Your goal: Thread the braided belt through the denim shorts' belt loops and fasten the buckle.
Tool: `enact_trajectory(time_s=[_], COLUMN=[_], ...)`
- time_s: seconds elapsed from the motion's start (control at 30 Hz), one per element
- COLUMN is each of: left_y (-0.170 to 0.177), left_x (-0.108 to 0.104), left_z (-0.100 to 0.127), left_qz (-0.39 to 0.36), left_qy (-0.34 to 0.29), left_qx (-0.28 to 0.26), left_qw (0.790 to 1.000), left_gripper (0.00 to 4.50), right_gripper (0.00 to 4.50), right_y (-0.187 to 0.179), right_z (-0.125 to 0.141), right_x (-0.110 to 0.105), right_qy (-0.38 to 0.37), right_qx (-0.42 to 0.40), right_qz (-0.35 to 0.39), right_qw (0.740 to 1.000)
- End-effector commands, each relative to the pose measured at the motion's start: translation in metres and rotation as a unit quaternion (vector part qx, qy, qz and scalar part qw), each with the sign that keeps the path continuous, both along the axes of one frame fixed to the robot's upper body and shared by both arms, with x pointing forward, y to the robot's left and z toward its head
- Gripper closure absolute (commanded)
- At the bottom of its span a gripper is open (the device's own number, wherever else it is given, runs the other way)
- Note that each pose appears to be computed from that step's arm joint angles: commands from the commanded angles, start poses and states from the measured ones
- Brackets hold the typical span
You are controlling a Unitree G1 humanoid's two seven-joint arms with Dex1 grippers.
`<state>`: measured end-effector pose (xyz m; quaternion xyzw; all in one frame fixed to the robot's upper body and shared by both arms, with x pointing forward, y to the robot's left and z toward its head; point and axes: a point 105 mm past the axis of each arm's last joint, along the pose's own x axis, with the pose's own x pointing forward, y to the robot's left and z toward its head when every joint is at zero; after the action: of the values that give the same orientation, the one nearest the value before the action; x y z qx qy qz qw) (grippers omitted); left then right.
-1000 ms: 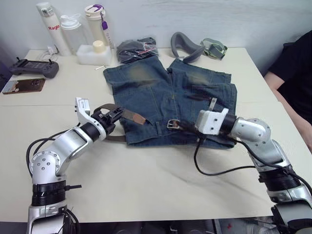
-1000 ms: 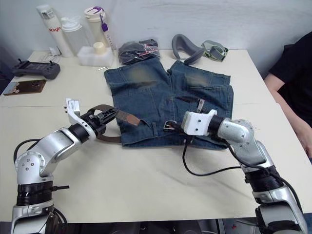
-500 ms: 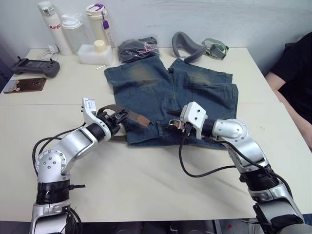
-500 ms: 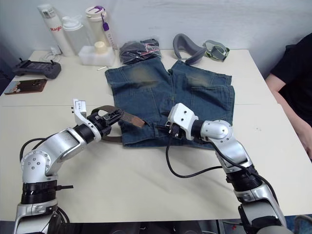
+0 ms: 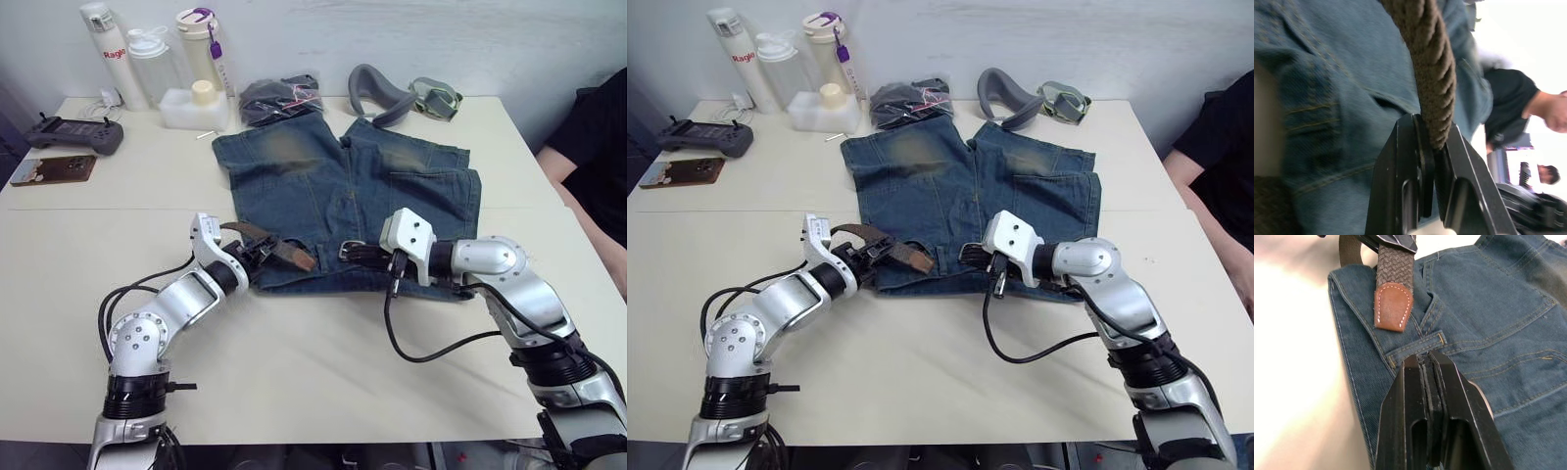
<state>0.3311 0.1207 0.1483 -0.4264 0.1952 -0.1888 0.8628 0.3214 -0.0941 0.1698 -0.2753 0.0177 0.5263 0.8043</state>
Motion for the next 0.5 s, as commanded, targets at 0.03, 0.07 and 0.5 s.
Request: enact_trajectory(time_s=[0.03,0.07,0.5], left_y=[-0.009,-0.012,-0.043], left_x=[0.002,0.003,0.003], left_z=[0.006,0.005,-0.001], left_qz=[0.010,0.013,0.020], left_qy=[-0.024,-0.022,-0.027], left_qx=[0.019,0.021,0.023], left_qw=[0.999,0.999,0.999], left_gripper=[4.50,4.50,4.50], right_gripper=[4.49,4.49,4.49], right_y=[-0.010,-0.013,-0.023], right_z=[0.009,0.009,0.020], right_x=[-0.001,-0.001,-0.001], right_qy=[-0.023,-0.021,-0.035], right_qx=[-0.028,-0.031,-0.055], right_qz=[-0.003,-0.005,-0.017], right_qw=[0.999,0.999,0.998])
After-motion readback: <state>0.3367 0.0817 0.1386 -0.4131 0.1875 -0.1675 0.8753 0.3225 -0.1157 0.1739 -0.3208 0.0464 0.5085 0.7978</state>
